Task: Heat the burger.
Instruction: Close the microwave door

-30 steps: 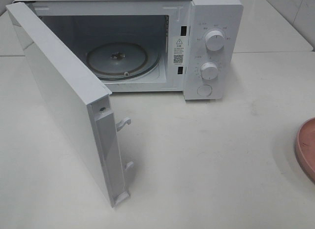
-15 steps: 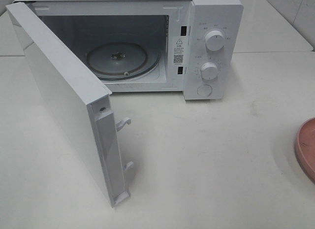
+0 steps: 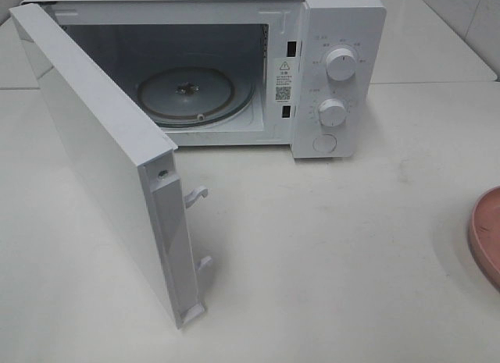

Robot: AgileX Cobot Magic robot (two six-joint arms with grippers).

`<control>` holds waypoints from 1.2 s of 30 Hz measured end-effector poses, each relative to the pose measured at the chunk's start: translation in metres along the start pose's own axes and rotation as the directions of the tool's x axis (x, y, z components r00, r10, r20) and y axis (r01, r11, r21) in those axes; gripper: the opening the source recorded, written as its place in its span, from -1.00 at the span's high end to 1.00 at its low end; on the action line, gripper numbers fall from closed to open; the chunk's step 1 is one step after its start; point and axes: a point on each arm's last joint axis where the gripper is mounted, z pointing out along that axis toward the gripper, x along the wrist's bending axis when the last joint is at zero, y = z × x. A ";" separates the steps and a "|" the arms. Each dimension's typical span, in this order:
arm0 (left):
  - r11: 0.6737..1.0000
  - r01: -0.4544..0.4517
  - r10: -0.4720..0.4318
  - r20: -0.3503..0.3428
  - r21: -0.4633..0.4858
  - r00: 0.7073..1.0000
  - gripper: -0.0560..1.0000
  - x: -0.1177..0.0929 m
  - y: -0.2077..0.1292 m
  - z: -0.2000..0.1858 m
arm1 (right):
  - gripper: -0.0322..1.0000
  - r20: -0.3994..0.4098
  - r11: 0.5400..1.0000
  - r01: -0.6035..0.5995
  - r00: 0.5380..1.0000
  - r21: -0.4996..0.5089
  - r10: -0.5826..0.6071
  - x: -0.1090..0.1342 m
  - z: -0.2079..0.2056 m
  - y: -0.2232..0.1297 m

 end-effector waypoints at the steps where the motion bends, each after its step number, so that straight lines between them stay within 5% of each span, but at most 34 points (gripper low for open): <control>1: 1.000 0.000 0.000 0.000 0.000 1.000 -0.95 0.000 0.000 0.000 | -0.48 0.000 1.000 0.000 1.000 0.000 0.000 0.000 0.000 0.000; 9: 1.000 0.007 -0.007 0.002 -0.020 1.000 -0.79 0.001 0.017 0.006 | -0.48 0.000 1.000 0.000 1.000 0.000 0.000 0.000 0.000 0.000; 12: 1.000 0.012 -0.012 -0.001 -0.010 1.000 -0.54 0.002 0.028 0.018 | -0.48 0.000 1.000 0.000 1.000 0.000 0.000 0.000 0.000 0.000; 14: 1.000 0.017 -0.017 -0.004 -0.003 1.000 -0.13 0.003 0.037 0.030 | -0.48 0.000 1.000 0.000 1.000 0.000 0.000 0.000 0.000 0.000; 17: 1.000 0.019 -0.019 -0.005 -0.003 1.000 -0.02 0.004 0.041 0.034 | -0.48 0.000 1.000 0.000 1.000 0.000 0.000 0.000 0.000 0.000; 18: 1.000 0.022 -0.022 -0.008 -0.007 1.000 0.20 0.005 0.048 0.043 | -0.48 0.000 1.000 0.000 1.000 0.000 0.000 0.000 0.000 0.000; 25: 0.999 0.037 -0.036 -0.022 0.018 0.999 0.89 0.010 0.068 0.094 | -0.48 0.000 1.000 0.000 1.000 0.000 0.000 0.000 0.000 0.000; 36: 0.992 0.039 -0.046 -0.062 -0.119 0.997 0.89 0.018 0.065 0.158 | -0.48 0.000 1.000 0.000 1.000 0.000 0.000 0.000 0.000 0.000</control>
